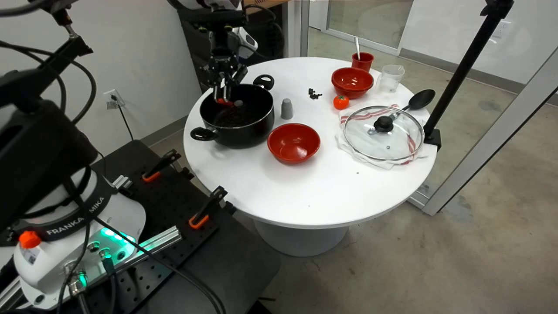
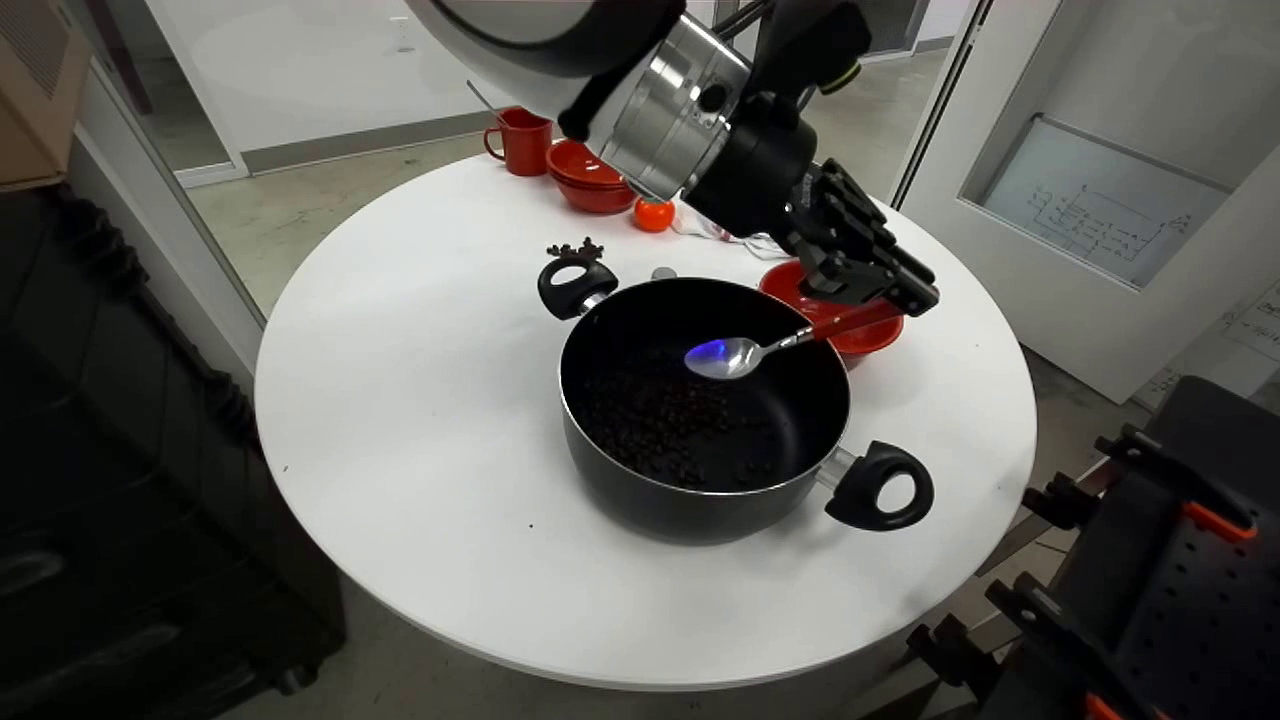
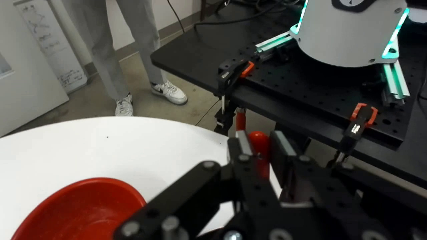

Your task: Put a spoonful of the things in the pot into the red bowl

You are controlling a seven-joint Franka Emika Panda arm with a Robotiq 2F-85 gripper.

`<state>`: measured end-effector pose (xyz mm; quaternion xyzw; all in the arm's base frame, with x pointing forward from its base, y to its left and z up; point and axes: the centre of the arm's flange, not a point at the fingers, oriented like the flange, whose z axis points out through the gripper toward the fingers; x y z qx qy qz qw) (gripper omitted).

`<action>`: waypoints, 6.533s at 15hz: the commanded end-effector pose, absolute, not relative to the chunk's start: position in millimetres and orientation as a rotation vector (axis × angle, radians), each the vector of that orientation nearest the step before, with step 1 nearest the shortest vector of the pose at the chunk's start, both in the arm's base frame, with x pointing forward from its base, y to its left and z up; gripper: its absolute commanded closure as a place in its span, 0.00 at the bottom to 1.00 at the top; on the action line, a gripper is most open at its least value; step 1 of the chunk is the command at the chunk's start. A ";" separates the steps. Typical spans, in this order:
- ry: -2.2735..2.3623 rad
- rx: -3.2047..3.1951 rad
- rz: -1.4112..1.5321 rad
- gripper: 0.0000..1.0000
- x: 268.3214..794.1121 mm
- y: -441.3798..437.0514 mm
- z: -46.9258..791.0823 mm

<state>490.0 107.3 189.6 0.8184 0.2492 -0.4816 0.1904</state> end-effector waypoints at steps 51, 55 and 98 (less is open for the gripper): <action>1.016 2.671 -1.343 0.95 557.4 -2.5 115.6; 1.194 2.650 -1.253 0.95 542.4 -15.2 132.6; 1.057 2.693 -1.007 0.95 453.0 -297.8 243.7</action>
